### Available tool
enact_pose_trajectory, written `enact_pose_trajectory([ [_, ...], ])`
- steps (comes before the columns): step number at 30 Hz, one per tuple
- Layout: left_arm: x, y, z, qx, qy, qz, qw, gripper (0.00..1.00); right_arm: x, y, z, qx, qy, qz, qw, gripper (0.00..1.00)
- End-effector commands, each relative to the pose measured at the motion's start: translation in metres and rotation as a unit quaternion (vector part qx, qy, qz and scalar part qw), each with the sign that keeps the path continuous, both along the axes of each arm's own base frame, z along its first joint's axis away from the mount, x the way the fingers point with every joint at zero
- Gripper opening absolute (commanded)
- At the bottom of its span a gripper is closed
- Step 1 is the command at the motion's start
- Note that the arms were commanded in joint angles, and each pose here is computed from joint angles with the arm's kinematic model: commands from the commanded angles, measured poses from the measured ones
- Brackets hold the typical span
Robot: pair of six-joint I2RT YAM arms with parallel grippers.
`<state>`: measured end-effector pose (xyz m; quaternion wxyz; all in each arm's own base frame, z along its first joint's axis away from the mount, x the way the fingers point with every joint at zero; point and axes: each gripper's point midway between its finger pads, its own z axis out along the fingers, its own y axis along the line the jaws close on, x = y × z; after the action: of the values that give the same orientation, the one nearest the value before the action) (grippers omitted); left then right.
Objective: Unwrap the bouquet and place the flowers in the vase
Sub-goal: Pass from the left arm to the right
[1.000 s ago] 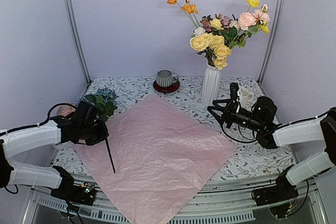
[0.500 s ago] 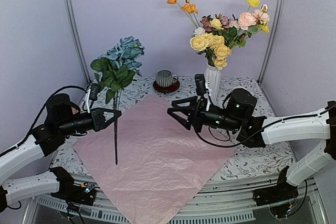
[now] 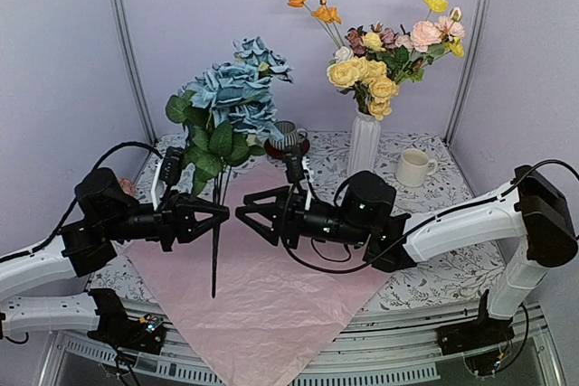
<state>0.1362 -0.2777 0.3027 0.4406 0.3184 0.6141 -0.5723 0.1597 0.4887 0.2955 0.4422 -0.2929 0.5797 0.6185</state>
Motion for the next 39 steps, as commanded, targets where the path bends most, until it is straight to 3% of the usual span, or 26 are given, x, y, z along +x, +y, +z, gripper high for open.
enact_pose_trajectory([
  [1, -0.016, -0.002, 0.015, -0.027, -0.047, -0.024, 0.998, 0.0, -0.023, 0.004, 0.039, 0.077, -0.036, 0.044, 0.995, 0.56],
  [9, -0.025, -0.003, 0.017, -0.034, -0.061, -0.04, 0.997, 0.0, -0.033, 0.012, 0.045, 0.094, -0.057, 0.064, 0.992, 0.55],
  [22, -0.032, -0.014, 0.01, -0.017, -0.056, -0.07, 0.996, 0.0, -0.04, 0.026, 0.046, 0.092, -0.074, 0.078, 0.99, 0.43],
  [27, -0.033, -0.015, 0.007, -0.012, -0.054, -0.073, 0.996, 0.0, -0.042, 0.026, 0.045, 0.091, -0.074, 0.085, 0.989, 0.31],
  [31, -0.032, -0.015, 0.004, -0.006, -0.05, -0.07, 0.996, 0.0, -0.04, 0.024, 0.044, 0.087, -0.072, 0.078, 0.991, 0.13],
  [35, -0.031, -0.016, 0.001, -0.001, -0.045, -0.07, 0.997, 0.13, -0.038, 0.016, 0.042, 0.083, -0.079, 0.063, 0.991, 0.03],
  [36, -0.03, -0.016, 0.0, 0.001, -0.044, -0.065, 0.997, 0.24, -0.037, 0.013, 0.042, 0.082, -0.079, 0.055, 0.992, 0.03],
  [38, -0.024, -0.015, -0.002, 0.005, -0.038, -0.048, 0.998, 0.65, -0.035, 0.003, 0.043, 0.084, -0.077, 0.039, 0.993, 0.03],
  [39, -0.02, -0.015, -0.004, 0.008, -0.035, -0.037, 0.999, 0.76, -0.032, -0.002, 0.043, 0.083, -0.077, 0.026, 0.993, 0.03],
])
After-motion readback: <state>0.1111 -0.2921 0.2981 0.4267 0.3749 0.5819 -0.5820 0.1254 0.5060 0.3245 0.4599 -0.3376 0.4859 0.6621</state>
